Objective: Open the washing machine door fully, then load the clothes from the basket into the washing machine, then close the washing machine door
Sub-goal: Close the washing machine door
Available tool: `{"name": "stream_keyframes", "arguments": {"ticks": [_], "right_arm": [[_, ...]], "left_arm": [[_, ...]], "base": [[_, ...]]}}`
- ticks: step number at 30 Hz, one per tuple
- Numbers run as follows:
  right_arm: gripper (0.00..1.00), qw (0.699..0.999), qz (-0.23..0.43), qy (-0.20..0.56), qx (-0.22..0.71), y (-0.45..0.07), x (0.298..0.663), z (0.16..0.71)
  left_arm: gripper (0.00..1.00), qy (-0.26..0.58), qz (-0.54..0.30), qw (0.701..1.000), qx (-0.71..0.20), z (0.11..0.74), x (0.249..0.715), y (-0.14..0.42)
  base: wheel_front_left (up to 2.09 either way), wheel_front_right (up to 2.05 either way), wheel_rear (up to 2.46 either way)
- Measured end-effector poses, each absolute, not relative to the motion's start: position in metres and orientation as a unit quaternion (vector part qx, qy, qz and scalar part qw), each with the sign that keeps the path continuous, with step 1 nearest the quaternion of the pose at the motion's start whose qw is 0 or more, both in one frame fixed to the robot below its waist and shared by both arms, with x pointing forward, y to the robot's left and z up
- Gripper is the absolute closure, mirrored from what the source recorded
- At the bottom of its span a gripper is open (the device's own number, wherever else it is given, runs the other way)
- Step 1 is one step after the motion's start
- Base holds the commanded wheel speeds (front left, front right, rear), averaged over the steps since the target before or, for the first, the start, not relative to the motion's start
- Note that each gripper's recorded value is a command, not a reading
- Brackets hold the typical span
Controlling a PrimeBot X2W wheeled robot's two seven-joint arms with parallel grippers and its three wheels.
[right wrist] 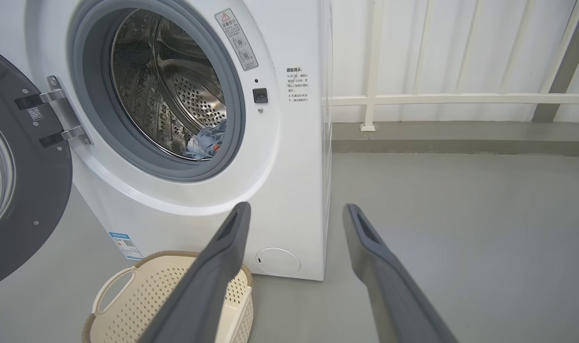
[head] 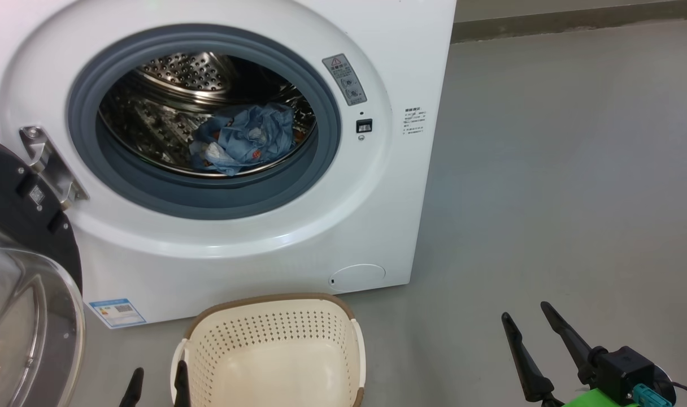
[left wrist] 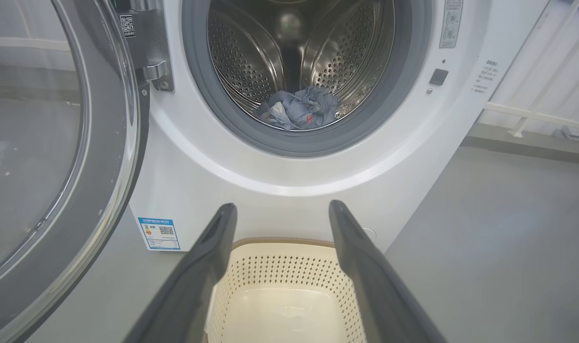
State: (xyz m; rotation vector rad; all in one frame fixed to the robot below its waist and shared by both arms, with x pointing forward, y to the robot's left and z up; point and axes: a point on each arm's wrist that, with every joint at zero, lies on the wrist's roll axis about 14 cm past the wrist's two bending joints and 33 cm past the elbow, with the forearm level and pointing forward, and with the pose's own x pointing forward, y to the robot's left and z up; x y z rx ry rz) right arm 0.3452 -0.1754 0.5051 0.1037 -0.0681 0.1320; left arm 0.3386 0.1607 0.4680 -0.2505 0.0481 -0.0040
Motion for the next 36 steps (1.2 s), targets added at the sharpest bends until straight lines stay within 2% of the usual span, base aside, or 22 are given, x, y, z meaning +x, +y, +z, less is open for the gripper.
{"name": "stream_keyframes", "arguments": {"ticks": [36], "right_arm": [[0.00, 0.995, 0.073, -0.034, 0.050, -0.1716, 0.3462, 0.5051]], "left_arm": [[0.00, 0.021, 0.005, 0.992, -0.127, 0.4696, 0.3358, 0.1645]], "base": [[-0.07, 0.04, 0.03]]}}
